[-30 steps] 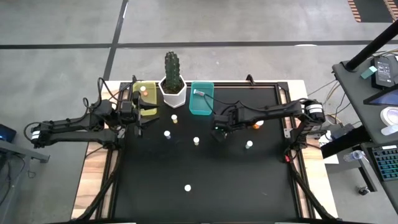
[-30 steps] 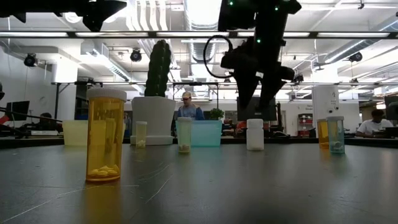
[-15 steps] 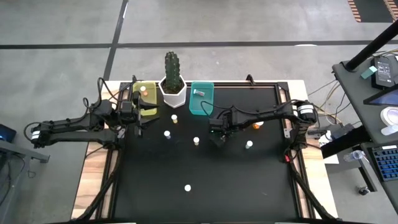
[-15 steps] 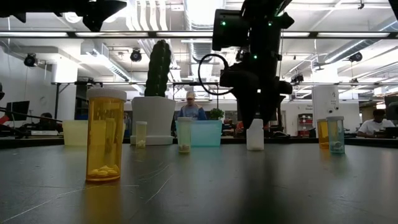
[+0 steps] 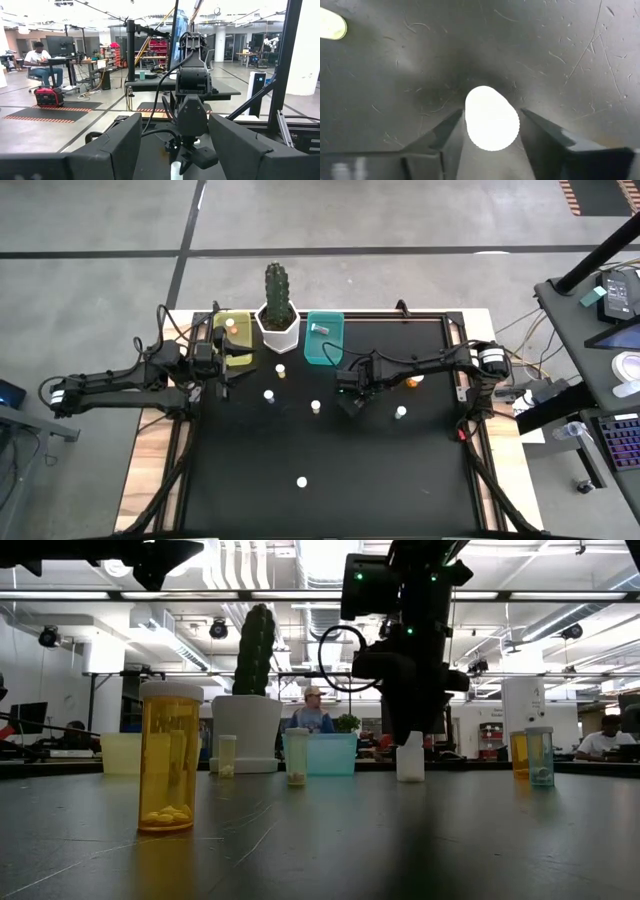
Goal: Pick and place medicine bottles into bin by pill shape (circle, oval)
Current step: Put the transparent white capsule bottle into the blue
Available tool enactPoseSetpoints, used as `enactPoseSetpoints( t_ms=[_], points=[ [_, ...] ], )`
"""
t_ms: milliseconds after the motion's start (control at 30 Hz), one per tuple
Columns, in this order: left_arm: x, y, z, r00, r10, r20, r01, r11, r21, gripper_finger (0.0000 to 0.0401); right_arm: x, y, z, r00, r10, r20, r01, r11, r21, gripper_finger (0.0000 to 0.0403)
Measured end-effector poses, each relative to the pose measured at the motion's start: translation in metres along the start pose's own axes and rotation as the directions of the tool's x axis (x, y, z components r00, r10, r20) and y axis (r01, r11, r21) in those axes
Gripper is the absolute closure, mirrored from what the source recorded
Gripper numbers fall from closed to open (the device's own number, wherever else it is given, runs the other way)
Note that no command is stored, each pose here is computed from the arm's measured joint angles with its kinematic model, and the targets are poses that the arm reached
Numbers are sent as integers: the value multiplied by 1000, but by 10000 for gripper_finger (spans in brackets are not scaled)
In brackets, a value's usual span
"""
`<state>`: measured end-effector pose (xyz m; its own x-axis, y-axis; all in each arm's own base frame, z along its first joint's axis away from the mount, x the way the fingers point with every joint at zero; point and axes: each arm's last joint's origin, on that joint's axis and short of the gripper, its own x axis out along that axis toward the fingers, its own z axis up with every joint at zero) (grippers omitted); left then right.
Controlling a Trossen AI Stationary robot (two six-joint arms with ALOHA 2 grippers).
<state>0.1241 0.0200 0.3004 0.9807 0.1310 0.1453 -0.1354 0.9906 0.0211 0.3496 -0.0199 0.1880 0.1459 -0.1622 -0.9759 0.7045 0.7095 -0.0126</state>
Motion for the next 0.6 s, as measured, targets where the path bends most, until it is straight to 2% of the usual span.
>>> enactPoseSetpoints(
  t_ms=[167,333,467,600],
  points=[
    [0,0,0,1000,0,0,0,1000,0,186,-1,0,0,1000,2,2,-2,1000,-2,275],
    [0,0,0,1000,0,0,0,1000,0,186,-10,-1,3,1000,-9,-16,8,1000,-26,269],
    [0,0,0,1000,0,0,0,1000,0,186,-29,-1,11,999,-21,-27,20,999,-47,256],
    [0,0,0,1000,0,0,0,1000,0,186,-54,-2,24,1000,-9,-8,8,997,-77,263]
  ],
)
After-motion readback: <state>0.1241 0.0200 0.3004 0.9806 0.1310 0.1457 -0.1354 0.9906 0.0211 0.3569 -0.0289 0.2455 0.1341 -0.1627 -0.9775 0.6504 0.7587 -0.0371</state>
